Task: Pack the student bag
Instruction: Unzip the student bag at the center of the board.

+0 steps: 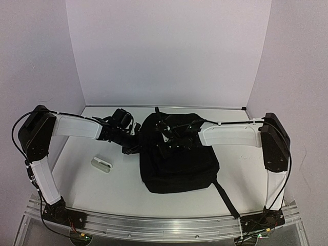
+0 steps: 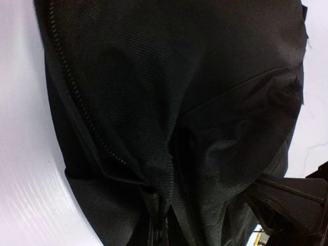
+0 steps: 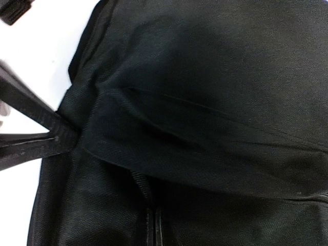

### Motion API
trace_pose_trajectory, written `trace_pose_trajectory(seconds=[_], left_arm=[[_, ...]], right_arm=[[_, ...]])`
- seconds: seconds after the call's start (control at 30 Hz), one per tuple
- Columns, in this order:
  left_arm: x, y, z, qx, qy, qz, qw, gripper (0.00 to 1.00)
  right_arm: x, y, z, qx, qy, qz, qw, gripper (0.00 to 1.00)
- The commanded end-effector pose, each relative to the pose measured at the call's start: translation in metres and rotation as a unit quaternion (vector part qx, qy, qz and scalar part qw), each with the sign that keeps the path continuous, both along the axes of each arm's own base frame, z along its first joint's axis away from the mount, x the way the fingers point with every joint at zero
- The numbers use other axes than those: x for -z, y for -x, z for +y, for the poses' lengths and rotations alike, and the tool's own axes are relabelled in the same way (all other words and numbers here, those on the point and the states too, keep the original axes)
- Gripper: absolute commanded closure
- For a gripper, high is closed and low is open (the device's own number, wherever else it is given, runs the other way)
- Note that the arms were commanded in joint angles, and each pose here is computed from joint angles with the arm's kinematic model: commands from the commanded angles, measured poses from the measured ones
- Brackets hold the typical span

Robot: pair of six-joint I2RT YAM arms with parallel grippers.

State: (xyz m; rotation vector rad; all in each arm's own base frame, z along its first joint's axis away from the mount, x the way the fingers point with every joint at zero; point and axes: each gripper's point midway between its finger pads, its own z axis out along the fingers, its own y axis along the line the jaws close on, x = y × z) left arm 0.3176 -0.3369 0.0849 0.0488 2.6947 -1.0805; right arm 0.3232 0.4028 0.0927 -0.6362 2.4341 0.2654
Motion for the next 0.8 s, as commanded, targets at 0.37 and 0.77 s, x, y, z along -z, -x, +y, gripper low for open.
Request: trace_pose_trajectory(seconds=[0.37,0.77], left_arm=[[-0.017,-0.006,0.026,0.005,-0.031,-0.058,0.998,1.0],[-0.027,0.038,0.016,0.109,0.036,-0.069,0.991,1.0]], right_arm=[[-0.051,-0.036,-0.163,0.308,0.069,-0.1,0.944,1.0],[-0.049,-0.058,-0.213,0.341,0.057,-0.083,0.935,1.0]])
